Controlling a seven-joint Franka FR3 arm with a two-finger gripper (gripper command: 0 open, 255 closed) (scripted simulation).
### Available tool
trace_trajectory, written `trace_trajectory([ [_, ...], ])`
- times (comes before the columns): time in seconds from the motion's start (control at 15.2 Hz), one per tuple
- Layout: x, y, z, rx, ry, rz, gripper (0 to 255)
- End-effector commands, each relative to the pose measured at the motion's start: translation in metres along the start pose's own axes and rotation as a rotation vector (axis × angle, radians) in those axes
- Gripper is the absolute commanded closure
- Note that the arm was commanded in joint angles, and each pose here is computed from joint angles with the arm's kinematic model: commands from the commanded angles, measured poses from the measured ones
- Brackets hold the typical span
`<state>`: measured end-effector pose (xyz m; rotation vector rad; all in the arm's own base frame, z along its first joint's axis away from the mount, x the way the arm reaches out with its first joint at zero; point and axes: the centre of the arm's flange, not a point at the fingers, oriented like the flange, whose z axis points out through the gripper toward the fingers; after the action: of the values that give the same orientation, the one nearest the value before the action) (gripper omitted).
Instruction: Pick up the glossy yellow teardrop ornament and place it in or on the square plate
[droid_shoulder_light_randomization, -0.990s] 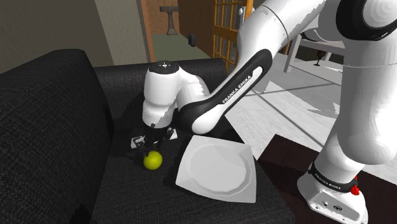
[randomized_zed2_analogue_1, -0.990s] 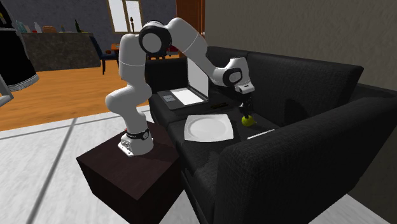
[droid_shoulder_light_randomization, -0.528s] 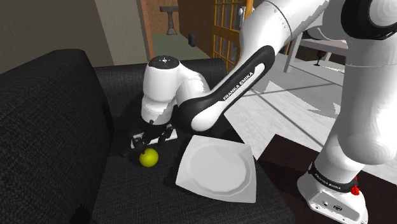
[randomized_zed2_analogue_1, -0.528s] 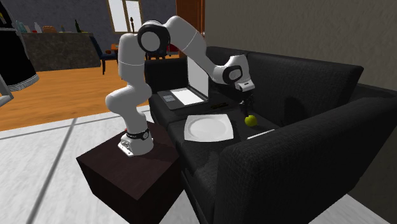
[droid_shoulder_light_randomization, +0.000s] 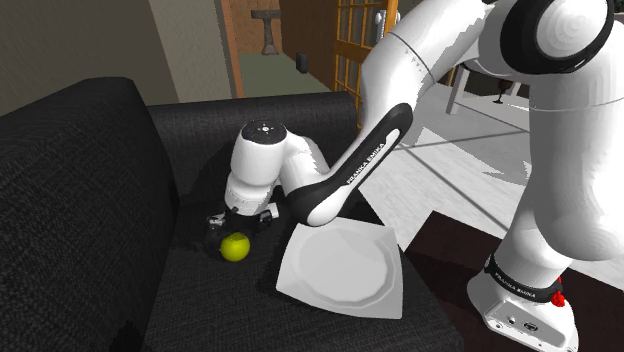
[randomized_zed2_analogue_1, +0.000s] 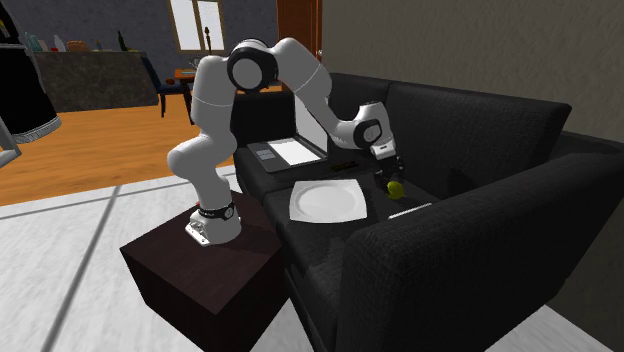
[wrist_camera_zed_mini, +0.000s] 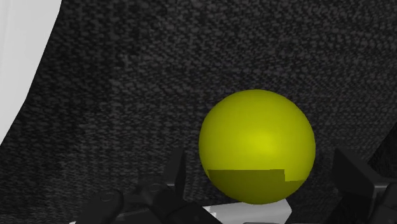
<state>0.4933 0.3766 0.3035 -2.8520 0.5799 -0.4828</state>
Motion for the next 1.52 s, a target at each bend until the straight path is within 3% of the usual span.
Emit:
trace_trajectory([
  [0.0,0.000,0.000,0.009,0.000,0.000,0.001,0],
  [0.53,0.000,0.000,0.009,0.000,0.000,0.001,0],
  [0.59,0.000,0.000,0.009,0.000,0.000,0.001,255],
  [1.19,0.000,0.000,0.009,0.000,0.000,0.001,255],
  [1.45,0.006,-0.005,-0.011,0.000,0.000,0.001,255],
])
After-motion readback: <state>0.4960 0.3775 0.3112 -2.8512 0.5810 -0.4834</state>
